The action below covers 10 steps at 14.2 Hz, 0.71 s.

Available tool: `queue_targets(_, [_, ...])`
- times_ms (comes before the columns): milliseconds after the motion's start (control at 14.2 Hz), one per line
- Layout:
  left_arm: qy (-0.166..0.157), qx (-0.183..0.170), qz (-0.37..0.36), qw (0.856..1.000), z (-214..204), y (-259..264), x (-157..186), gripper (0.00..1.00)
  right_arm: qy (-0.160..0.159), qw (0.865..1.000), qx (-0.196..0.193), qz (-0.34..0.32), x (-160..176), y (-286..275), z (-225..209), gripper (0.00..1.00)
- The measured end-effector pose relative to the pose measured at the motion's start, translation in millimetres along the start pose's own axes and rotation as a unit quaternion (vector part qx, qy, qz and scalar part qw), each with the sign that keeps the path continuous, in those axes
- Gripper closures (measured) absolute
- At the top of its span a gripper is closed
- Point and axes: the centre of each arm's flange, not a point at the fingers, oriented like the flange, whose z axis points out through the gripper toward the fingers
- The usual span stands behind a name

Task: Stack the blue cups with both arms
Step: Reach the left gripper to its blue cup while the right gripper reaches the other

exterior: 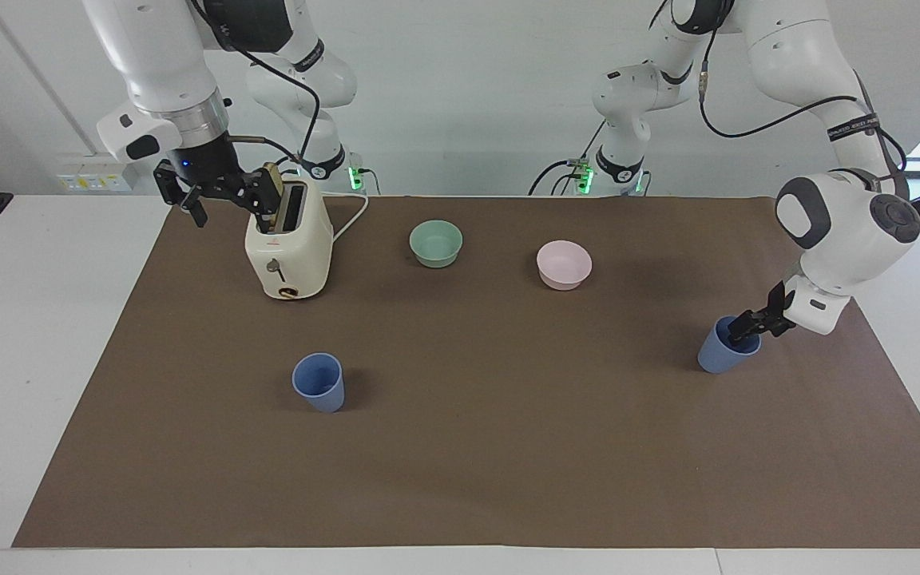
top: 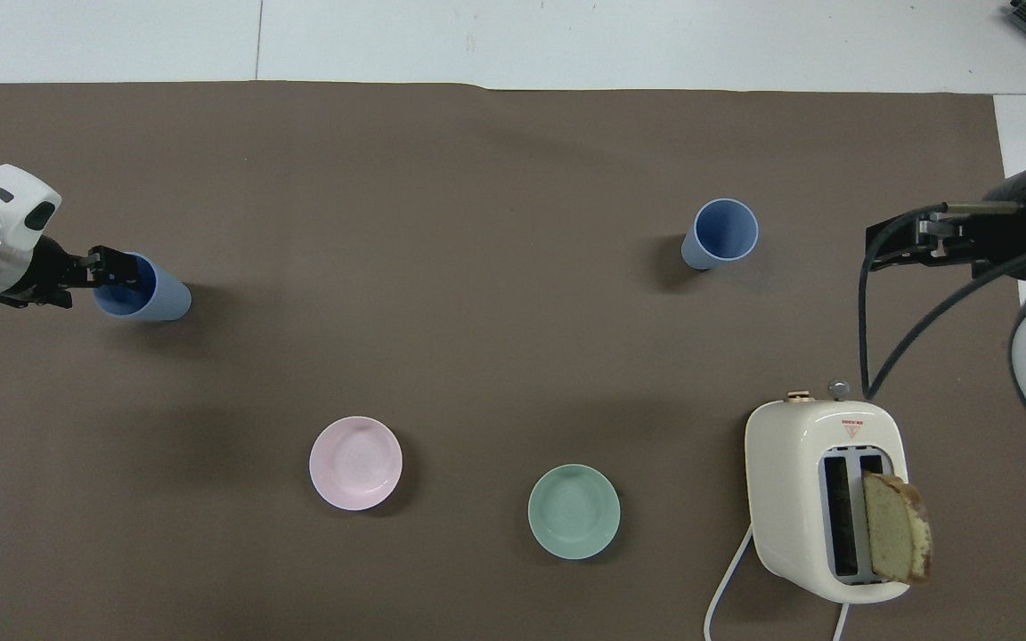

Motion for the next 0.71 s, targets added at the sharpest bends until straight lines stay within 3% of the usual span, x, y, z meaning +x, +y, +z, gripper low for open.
queue_targets(71, [0.0,0.0,0.0,1.0,0.1,0.0,0.0,0.07,0.003,1.0,0.002,-0.002,6.6,-3.7,8.3,0.0])
queue_targets(353, [0.0,0.0,-0.001,1.0,0.1,0.7,-0.2,0.59,0.009,1.0,-0.006,-0.016,30.8,-18.7,45.4,0.0])
queue_targets(564, [0.003,-0.011,-0.006,1.0,-3.3,4.1,1.0,0.91,0.012,1.0,-0.008,-0.027,48.9,-33.0,79.6,0.0])
queue_targets(705, [0.011,-0.022,-0.01,1.0,-11.3,7.2,4.5,0.96,0.021,0.999,-0.003,-0.028,63.0,-35.6,102.2,0.0])
